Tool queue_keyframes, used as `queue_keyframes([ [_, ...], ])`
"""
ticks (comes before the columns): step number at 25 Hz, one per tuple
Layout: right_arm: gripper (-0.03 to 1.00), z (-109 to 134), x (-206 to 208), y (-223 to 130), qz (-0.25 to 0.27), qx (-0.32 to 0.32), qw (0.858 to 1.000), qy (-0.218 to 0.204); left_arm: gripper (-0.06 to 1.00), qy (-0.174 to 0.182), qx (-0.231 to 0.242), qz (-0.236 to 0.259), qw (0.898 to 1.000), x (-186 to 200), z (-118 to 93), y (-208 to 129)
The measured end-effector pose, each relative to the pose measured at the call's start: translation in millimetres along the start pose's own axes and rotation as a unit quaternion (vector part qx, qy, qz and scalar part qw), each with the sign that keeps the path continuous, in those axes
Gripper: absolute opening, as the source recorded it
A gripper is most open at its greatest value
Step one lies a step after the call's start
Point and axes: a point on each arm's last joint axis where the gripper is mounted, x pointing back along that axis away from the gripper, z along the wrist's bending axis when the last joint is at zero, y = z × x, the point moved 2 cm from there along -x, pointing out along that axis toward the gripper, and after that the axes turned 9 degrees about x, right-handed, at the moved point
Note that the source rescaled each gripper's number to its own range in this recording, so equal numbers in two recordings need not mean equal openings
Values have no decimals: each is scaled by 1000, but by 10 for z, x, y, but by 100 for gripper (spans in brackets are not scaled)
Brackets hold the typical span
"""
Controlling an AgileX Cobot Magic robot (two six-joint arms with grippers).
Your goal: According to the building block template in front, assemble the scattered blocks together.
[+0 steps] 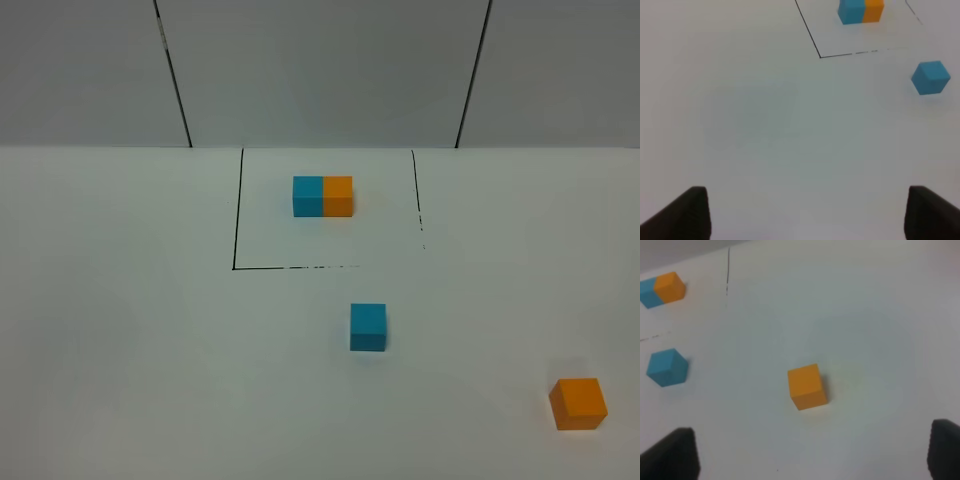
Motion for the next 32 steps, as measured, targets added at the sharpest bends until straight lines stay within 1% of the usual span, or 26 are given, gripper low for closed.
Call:
queue_keyframes([
  [3,82,1,0,0,0,0,1000,0,66,-5,3,9,1000,-22,1,-86],
  [6,82,1,0,0,0,0,1000,0,66,-15,2,33,999,-94,-12,-173],
  [9,82,1,0,0,0,0,1000,0,66,-24,-2,31,999,-88,-30,-181],
  [18,82,1,0,0,0,-1,1000,0,66,-28,-2,24,999,-75,-34,-208],
  [21,82,1,0,0,0,-1,1000,0,66,-21,3,21,1000,-75,-35,-208],
  [26,82,1,0,0,0,-1,1000,0,66,8,24,15,1000,-82,-36,-203],
  [32,81,1,0,0,0,-1,1000,0,66,11,26,14,999,-83,-36,-202],
])
